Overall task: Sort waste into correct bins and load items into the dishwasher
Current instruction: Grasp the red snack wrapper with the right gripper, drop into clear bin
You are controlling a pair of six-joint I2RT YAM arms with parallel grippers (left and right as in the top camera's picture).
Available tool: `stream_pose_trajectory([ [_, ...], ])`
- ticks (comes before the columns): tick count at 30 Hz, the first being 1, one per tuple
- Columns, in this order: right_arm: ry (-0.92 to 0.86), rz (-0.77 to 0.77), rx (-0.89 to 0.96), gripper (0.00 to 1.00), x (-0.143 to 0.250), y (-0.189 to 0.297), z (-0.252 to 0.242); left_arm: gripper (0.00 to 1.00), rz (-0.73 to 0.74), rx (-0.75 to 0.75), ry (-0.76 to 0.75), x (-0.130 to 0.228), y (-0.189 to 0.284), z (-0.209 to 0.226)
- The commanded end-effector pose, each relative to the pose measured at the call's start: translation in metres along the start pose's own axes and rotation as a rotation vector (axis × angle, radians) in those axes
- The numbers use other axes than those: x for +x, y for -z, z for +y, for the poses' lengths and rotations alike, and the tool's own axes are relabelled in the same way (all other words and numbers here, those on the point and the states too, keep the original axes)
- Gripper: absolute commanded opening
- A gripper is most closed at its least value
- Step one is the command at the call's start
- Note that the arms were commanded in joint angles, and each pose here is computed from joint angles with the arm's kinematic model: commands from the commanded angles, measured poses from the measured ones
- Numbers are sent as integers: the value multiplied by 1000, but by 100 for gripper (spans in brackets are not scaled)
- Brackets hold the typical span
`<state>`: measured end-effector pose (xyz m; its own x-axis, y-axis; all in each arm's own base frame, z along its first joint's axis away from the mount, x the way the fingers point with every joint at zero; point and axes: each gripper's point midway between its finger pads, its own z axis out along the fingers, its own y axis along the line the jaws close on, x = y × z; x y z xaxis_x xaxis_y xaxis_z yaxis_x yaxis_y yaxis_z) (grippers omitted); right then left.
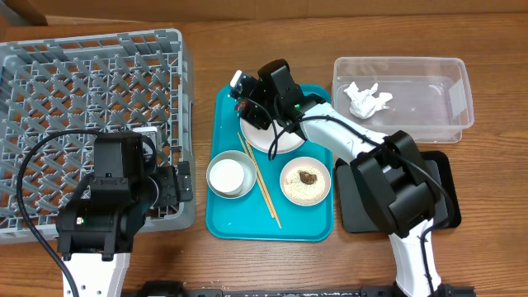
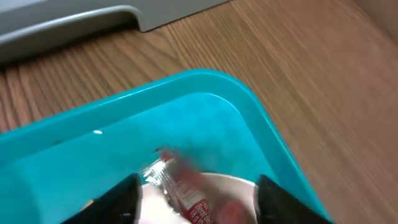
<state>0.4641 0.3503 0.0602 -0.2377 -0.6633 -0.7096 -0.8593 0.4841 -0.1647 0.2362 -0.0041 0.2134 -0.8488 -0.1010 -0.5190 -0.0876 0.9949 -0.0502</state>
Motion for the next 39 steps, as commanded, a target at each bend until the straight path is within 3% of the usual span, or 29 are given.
stream_pose_trajectory([
  [1,9,-11,-10,30,-3,-5,4,100,-17,15,-1,-6,5,-3],
  [5,-103,-2,70,4,-8,5,-11,100,-19,15,-1,-6,5,-3],
  [13,-340,4,241,4,-28,75,-49,100,-20,13,-1,-7,5,-3],
  [17,-510,-10,371,4,-31,136,-81,100,-21,13,-1,-7,5,-3],
  [22,-854,-30,583,4,3,218,-136,100,-23,13,-1,-7,5,-3],
  [27,-1159,45,695,4,73,254,-167,100,-24,13,-1,-8,5,-3],
  [28,-1215,73,714,5,90,259,-171,100,-25,13,-1,-8,5,-3],
  [31,-1288,111,702,41,115,261,-177,100,-32,15,-1,-9,5,-3],
  [34,-1296,85,697,43,118,268,-187,100,-42,18,-1,-12,5,-4],
  [39,-1219,-16,605,47,81,316,-183,100,-47,18,-1,-13,5,-4],
])
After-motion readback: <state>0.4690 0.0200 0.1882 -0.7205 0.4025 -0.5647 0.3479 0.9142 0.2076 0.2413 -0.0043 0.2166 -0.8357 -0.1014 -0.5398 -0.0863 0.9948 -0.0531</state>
